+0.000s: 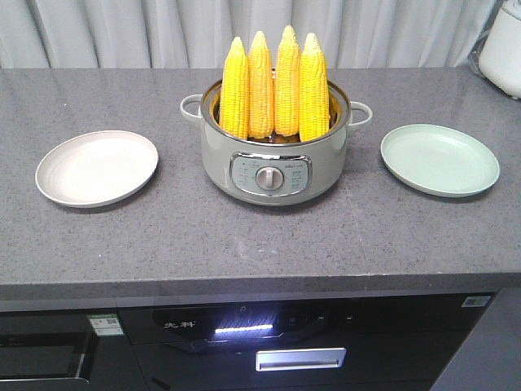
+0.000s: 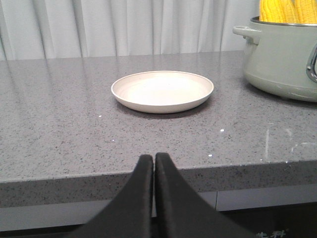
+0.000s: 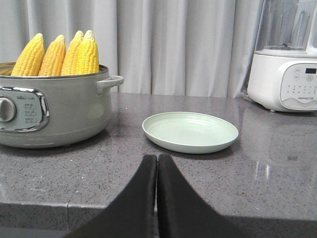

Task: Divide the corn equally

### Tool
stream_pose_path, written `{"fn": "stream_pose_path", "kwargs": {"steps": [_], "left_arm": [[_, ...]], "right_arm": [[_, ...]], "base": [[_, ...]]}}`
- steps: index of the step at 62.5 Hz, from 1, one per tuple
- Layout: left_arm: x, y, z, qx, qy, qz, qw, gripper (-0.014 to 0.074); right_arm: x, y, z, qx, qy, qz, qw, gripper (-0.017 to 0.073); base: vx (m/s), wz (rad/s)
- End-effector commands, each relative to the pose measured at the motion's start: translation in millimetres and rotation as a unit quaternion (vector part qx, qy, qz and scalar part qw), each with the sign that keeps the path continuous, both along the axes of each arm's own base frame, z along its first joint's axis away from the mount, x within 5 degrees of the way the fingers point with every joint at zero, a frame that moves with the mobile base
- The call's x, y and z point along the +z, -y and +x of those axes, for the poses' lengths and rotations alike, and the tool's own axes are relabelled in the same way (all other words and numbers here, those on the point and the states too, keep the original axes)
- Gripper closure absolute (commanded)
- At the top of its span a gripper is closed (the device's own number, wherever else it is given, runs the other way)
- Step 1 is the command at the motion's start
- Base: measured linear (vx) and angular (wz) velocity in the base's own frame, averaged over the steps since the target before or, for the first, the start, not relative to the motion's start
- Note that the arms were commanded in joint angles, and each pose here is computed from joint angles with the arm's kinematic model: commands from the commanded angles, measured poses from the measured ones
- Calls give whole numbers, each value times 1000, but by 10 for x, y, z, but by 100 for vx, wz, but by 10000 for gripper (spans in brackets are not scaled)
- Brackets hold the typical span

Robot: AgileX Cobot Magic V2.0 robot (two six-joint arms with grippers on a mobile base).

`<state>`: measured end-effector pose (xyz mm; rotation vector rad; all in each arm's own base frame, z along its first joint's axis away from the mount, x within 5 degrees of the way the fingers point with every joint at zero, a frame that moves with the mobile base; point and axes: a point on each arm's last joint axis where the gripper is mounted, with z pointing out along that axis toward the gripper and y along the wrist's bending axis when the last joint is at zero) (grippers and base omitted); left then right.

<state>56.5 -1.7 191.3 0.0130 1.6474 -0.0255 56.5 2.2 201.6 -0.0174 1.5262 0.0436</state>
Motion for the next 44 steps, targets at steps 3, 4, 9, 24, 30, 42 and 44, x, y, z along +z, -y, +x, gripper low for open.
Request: {"fn": "stream_pose_path", "kwargs": {"steps": [3, 4, 9, 24, 30, 42, 44], "left_arm": [[69, -5, -8, 3, 46, -8, 999, 601], [69, -5, -8, 3, 46, -8, 999, 601], [69, -5, -8, 3, 46, -8, 999, 601], [69, -5, -8, 3, 46, -8, 999, 601], [69, -5, -8, 3, 46, -8, 999, 601], [69, -5, -8, 3, 46, -8, 999, 601], [69, -5, -8, 3, 46, -8, 999, 601]], "right_arm": [[40, 2, -5, -3, 34, -8, 999, 564], [40, 2, -5, -3, 34, -8, 999, 564], [40, 2, -5, -3, 34, -8, 999, 564], [40, 2, -5, -3, 34, -8, 999, 564], [40, 2, -5, -3, 34, -8, 999, 564], [40, 2, -5, -3, 34, -8, 999, 564], [40, 2, -5, -3, 34, -8, 999, 564]], "base": [[6, -1], [6, -1], [6, -1], [6, -2], [6, -1], [6, -1], [6, -2]]}}
